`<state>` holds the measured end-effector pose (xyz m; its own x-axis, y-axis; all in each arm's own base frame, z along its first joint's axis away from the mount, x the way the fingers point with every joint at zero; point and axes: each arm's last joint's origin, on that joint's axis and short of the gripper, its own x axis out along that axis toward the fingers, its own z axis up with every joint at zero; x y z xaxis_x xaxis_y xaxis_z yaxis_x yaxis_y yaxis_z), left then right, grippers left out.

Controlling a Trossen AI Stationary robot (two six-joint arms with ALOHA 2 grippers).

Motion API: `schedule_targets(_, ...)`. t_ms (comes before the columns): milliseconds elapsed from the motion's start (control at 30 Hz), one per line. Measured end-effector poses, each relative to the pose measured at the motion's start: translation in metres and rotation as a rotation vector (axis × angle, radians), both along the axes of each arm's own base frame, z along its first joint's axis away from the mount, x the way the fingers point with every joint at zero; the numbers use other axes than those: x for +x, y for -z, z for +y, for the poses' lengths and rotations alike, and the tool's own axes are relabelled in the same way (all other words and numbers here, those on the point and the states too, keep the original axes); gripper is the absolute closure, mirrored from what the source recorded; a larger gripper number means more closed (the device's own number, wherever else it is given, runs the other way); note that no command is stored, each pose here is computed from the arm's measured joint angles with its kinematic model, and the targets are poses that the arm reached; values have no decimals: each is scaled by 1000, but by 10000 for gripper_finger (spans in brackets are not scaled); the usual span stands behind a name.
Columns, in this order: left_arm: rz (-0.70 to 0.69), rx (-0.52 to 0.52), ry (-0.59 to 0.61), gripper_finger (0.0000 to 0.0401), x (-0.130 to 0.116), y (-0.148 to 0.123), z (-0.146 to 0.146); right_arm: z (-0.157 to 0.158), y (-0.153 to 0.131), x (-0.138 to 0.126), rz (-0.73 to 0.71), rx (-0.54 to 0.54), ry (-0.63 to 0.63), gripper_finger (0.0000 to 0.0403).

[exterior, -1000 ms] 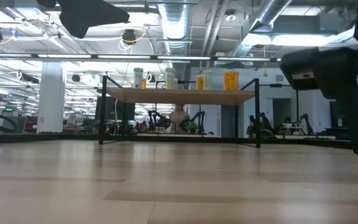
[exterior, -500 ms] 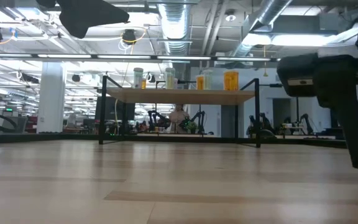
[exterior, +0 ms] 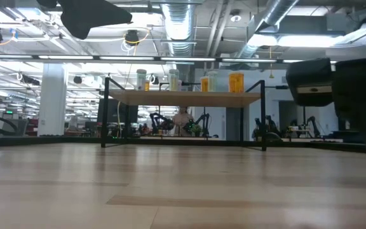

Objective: Pick and place medicine bottles onto shelf by color
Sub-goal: Put the small orange pill bottle on the shelf

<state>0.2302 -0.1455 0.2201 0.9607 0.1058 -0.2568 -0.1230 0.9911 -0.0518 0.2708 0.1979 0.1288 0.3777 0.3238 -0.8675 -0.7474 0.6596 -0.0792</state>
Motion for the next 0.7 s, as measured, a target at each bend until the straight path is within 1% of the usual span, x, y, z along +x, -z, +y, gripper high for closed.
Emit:
schedule_targets(267, 0, 0, 0, 126, 0, 0, 0, 0, 0, 0, 1, 0, -8, 263)
schedule_targets(367, 0, 0, 0, 126, 0, 0, 0, 0, 0, 1, -7, 1, -4, 282)
schedule_targets(467, 0, 0, 0, 126, 0, 0, 0, 0, 0, 1, -12, -2, -1, 285)
schedule_targets(567, 0, 0, 0, 126, 0, 0, 0, -1, -2, 1, -26, -14, 9, 275)
schedule_targets(633, 0, -1, 0, 126, 0, 0, 0, -4, -4, 4, -46, -39, 35, 268)
schedule_targets(700, -2, -18, -5, 126, 0, 0, 0, -8, -12, 7, -75, -90, 75, 263)
